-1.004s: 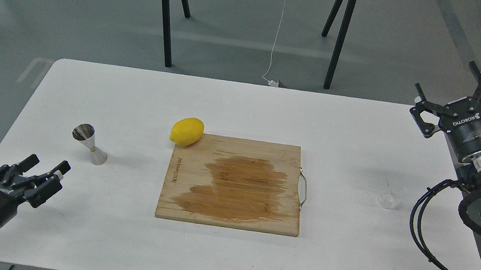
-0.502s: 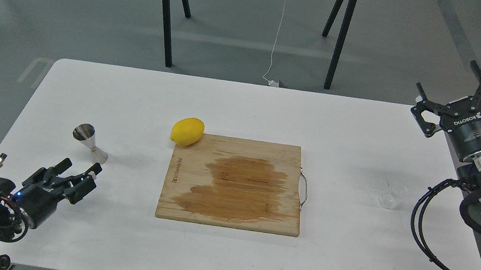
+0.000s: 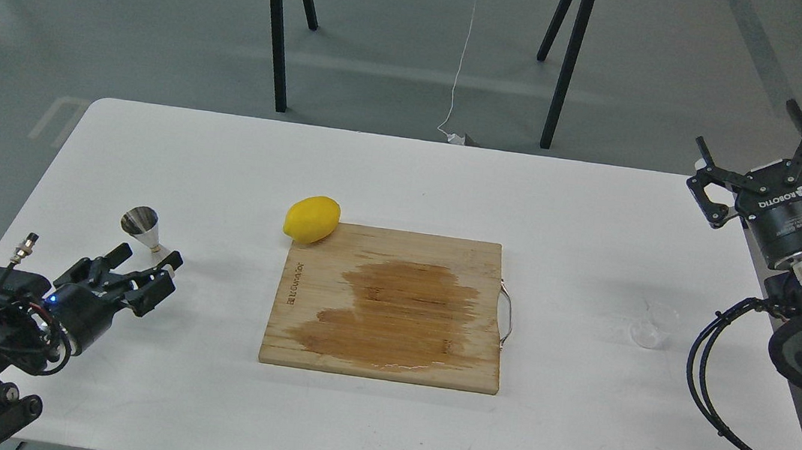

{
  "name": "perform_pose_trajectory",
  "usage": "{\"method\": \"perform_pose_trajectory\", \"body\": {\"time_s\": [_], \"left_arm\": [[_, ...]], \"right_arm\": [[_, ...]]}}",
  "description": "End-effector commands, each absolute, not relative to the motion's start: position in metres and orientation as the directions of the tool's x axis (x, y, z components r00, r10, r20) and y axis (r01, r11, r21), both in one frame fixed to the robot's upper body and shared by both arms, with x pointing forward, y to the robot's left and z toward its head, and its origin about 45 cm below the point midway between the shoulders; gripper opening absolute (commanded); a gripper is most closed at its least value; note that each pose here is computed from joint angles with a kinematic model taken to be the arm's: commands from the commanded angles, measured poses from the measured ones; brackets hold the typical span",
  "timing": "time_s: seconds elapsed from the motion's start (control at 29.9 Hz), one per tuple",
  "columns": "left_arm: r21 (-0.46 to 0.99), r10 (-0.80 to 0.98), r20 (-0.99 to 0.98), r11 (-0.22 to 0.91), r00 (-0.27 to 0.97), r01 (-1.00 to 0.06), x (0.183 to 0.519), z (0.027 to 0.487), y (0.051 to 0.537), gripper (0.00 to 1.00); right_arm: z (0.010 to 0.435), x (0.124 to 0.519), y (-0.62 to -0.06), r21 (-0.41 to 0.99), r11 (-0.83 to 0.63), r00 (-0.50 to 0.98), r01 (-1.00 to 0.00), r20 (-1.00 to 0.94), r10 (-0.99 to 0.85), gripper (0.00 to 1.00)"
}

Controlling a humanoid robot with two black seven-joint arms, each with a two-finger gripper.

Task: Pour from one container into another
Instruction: 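Reach the left gripper toward the small metal jigger, then close the left gripper on the metal jigger and lift it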

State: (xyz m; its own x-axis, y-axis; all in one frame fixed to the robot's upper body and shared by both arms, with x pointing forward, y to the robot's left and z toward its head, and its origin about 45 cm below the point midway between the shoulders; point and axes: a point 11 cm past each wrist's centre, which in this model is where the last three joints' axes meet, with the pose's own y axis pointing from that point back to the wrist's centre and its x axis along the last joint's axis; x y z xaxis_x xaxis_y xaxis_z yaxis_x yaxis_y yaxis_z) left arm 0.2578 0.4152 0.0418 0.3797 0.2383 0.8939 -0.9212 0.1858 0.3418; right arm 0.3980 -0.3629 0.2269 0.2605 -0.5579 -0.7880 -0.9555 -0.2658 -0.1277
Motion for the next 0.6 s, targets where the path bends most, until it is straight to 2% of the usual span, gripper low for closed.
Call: {"method": "perform_pose_trajectory", "body": {"time_s": [0.0,0.37,0.57], "left_arm": [[0.341,0.239,0.895,0.178,0.377,-0.923,0.261,0.04,0.414,0.99],[0.34,0.239,0.898,0.16,0.37,-0.927,0.279,0.033,0.405,0.99],[0.359,0.221,0.896,0.147,0.384,-0.922,0.285,0.025,0.401,0.93]], "right_arm": [[0.227,0.398,-0.363,-0.128,-0.267,0.262,-0.955,-0.787,-0.558,0.99],[0.228,0.398,-0.365,-0.128,-0.263,0.26,-0.956,-0.786,-0.561,0.99],[0.227,0.396,-0.366,-0.127,-0.259,0.256,-0.957,-0.788,-0.56,0.99]]}}
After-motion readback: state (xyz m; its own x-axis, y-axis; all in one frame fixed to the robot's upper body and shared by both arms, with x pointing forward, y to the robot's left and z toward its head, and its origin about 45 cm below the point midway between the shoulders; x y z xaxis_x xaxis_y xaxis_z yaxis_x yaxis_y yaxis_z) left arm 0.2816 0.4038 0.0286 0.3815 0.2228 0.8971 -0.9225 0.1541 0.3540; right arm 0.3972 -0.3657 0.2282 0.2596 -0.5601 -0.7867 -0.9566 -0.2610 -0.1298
